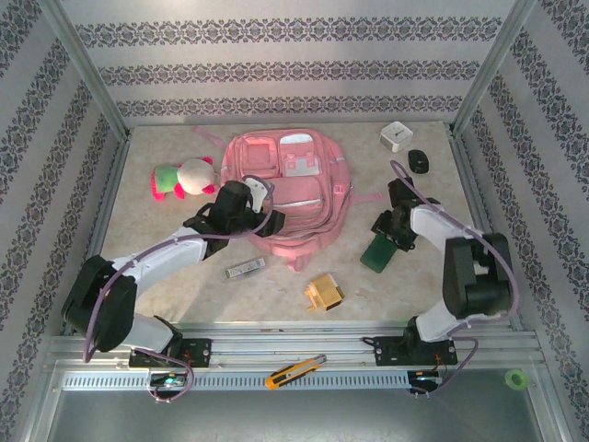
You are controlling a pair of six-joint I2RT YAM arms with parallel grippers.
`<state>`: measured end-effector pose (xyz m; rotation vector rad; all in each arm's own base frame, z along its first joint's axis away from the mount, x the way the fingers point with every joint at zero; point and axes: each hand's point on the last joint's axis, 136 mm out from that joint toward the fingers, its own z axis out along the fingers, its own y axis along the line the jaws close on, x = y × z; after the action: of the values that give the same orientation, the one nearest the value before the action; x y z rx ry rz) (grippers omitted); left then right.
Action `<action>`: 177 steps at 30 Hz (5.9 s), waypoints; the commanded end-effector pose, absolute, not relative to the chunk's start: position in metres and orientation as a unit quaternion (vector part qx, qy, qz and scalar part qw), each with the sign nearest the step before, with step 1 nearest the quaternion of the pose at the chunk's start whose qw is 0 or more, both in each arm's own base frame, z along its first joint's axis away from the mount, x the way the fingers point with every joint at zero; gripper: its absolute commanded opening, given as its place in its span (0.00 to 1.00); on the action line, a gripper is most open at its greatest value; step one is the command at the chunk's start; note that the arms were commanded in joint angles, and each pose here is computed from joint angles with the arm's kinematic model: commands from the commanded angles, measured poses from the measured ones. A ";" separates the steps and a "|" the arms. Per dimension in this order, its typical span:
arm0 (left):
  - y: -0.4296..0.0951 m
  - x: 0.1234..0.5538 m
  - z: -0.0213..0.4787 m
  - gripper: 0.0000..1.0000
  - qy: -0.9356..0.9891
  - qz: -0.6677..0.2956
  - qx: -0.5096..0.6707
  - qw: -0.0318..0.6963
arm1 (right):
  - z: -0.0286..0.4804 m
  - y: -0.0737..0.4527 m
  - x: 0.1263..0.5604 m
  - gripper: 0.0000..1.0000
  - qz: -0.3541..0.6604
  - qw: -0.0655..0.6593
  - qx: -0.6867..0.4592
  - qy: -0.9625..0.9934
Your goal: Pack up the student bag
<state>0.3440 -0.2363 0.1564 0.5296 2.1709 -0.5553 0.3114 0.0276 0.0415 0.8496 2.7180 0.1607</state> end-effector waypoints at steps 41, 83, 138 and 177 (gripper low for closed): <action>-0.269 0.413 0.115 0.18 0.673 -0.028 0.661 0.330 | 0.236 0.087 0.306 0.46 0.317 0.523 0.073 0.788; -0.281 0.411 0.315 0.00 0.669 -0.245 0.481 0.511 | 0.152 0.310 0.375 0.48 -0.177 0.395 -0.771 0.467; -0.256 0.419 0.334 0.01 0.687 -0.266 0.377 0.562 | 0.100 0.335 0.438 0.34 0.393 0.393 0.312 0.770; -0.236 0.411 0.304 0.00 0.713 -0.249 0.352 0.554 | 0.083 0.213 0.106 0.92 -0.024 0.058 -0.086 0.994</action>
<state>0.4086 -0.2411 0.2479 0.8736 1.8585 -0.6009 0.1273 0.2466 0.0999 -0.2239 2.9119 0.1352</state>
